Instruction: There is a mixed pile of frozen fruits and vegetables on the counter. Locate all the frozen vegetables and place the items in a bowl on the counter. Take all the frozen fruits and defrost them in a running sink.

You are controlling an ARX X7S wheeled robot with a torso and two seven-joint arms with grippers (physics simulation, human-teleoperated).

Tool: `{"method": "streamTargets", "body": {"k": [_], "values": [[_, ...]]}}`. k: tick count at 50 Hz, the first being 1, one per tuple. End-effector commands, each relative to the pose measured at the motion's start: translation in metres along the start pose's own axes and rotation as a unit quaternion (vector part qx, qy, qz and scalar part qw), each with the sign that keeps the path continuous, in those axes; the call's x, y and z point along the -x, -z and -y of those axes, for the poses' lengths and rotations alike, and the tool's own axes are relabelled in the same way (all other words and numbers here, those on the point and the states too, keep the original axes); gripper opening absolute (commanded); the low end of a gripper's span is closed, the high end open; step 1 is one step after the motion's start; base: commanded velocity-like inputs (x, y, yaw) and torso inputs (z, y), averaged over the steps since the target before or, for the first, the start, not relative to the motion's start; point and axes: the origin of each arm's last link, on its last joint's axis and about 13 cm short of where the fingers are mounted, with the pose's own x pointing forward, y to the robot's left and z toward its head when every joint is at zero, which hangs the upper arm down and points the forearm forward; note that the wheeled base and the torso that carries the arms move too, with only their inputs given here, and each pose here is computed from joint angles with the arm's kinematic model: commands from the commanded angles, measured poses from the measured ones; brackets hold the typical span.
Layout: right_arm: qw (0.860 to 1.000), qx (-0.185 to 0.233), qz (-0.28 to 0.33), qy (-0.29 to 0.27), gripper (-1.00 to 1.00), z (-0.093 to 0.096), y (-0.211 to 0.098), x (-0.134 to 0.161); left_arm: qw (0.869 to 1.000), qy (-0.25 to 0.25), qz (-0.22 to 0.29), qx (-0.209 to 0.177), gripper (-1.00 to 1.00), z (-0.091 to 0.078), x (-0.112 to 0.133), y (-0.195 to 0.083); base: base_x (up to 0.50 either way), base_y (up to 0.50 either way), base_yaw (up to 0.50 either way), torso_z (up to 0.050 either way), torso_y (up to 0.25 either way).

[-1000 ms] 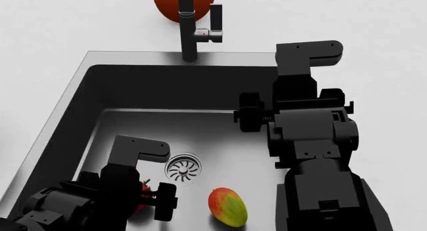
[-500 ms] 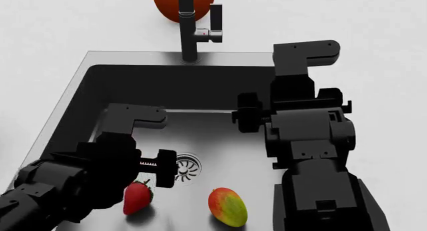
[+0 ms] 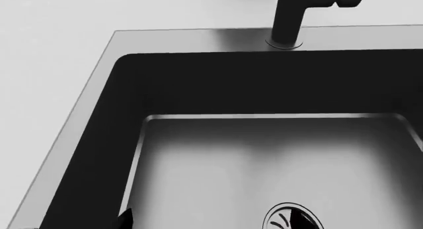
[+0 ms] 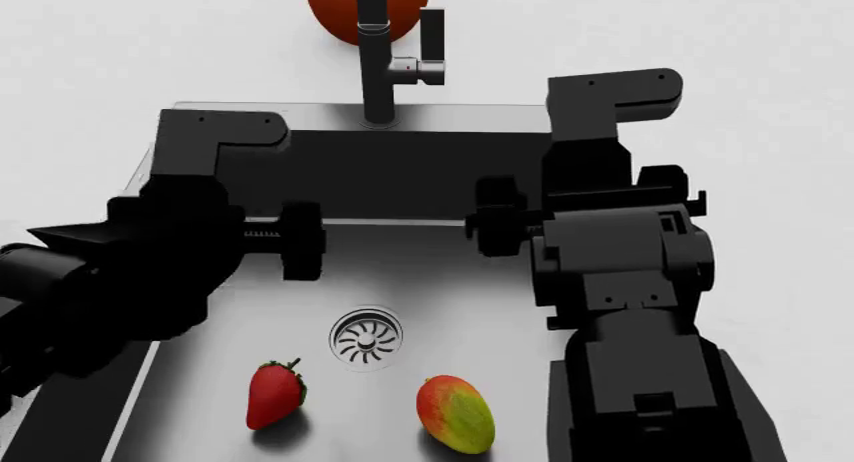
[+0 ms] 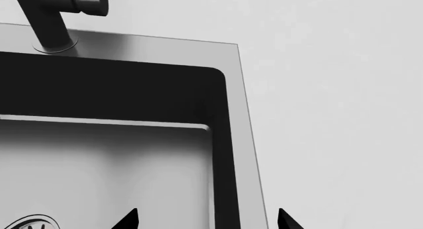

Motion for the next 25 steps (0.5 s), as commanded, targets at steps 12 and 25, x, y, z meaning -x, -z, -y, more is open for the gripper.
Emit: {"method": "streamTargets", "body": {"k": [12,25], "values": [[1.000,0.002,0.007,-0.001,1.00,0.0022,-0.0063,0.0024,0.999,-0.009,0.050,0.015,1.00,-0.0122,0.0131,-0.0236,0.00,0.00,0.00,0.000,0.000],[1.000,0.004,0.011,-0.005,1.00,0.0017,-0.0075,0.0026,0.998,-0.013,0.063,0.013,1.00,-0.0131,0.0154,-0.0255,0.00,0.00,0.00,0.000,0.000]]}}
